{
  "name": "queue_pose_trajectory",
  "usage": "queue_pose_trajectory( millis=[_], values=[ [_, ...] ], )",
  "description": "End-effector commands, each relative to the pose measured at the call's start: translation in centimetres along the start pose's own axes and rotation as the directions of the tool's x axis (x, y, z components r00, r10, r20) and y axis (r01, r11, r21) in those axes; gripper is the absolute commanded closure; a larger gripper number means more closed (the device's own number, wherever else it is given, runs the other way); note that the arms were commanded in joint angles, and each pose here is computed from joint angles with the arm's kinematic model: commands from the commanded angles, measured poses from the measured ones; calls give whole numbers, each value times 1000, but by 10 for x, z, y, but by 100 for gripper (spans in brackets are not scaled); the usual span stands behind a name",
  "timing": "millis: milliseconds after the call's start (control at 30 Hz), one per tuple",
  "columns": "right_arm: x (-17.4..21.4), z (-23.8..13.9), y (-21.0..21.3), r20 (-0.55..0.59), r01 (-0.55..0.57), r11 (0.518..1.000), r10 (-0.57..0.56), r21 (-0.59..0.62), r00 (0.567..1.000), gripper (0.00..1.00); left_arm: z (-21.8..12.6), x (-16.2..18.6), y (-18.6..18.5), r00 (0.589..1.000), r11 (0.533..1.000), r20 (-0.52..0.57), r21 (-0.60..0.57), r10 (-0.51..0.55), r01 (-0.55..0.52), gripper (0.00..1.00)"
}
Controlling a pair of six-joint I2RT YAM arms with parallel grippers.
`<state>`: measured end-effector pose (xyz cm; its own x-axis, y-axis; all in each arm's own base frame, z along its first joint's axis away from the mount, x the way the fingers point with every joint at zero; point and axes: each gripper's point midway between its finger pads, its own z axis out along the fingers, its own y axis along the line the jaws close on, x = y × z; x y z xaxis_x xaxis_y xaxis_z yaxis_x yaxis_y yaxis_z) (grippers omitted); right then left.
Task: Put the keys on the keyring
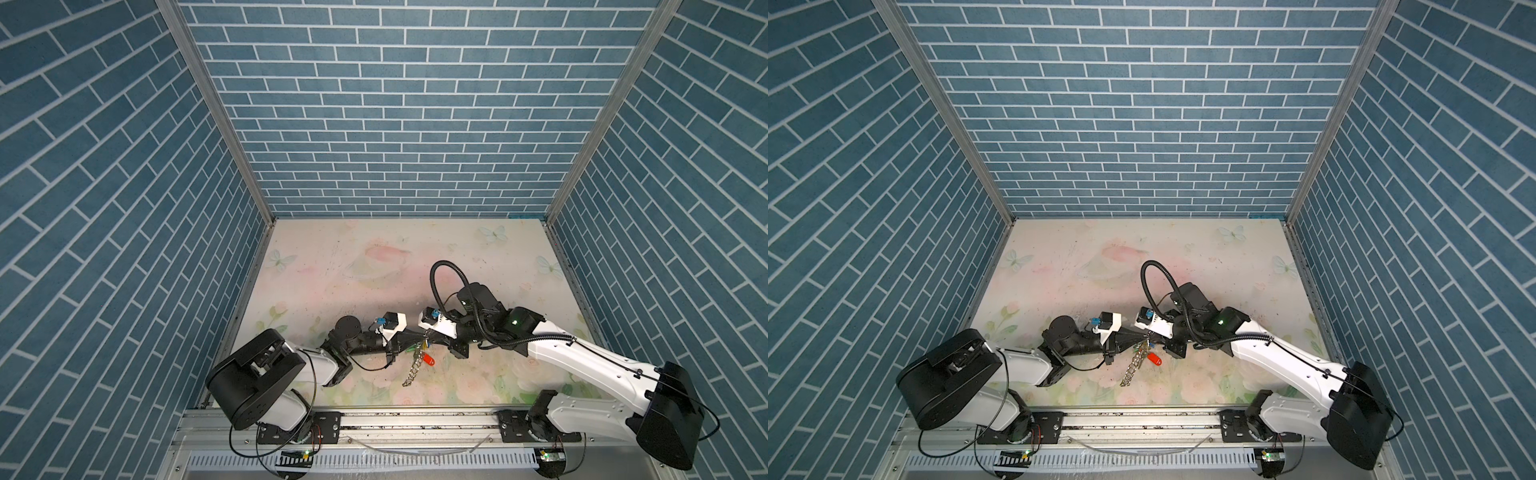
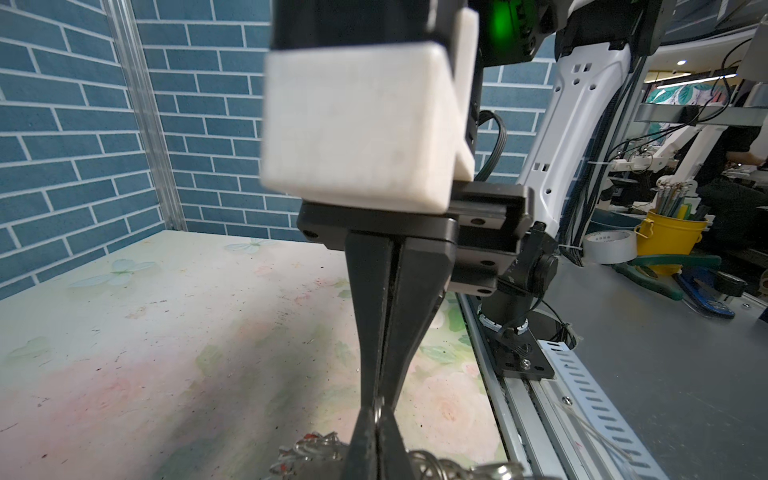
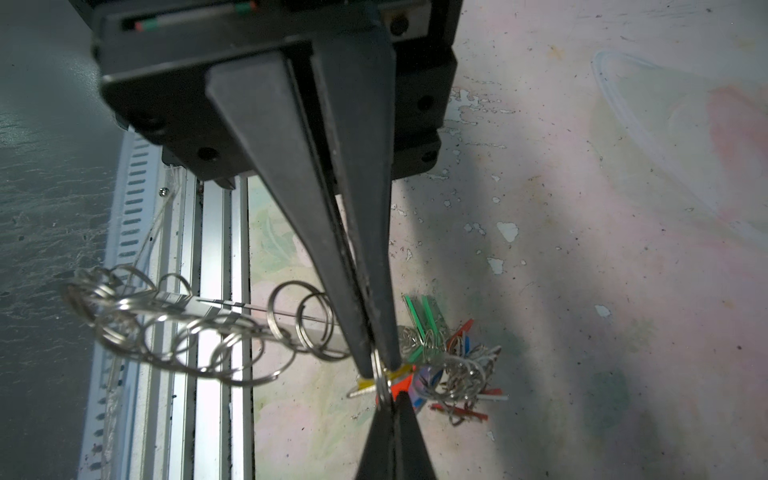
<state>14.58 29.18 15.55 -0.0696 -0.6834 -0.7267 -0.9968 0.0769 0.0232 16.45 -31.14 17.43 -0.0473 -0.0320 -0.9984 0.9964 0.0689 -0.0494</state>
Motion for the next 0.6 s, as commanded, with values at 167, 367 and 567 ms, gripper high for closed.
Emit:
queue_pose_trajectory(
  millis=[167,367,567],
  values=[
    [-4,2,7,49,15,999,-14,-34,999,97,2,-31,-10,994,997,87,49,60,-64,100],
    [-23,0,9,107,49,997,-42,-64,993,94,6,-28,-15,996,995,78,83,51,-57,100],
    [-18,5,8,94,40,997,-34,-67,995,91,6,-30,-17,995,994,82,89,53,-61,100]
  ],
)
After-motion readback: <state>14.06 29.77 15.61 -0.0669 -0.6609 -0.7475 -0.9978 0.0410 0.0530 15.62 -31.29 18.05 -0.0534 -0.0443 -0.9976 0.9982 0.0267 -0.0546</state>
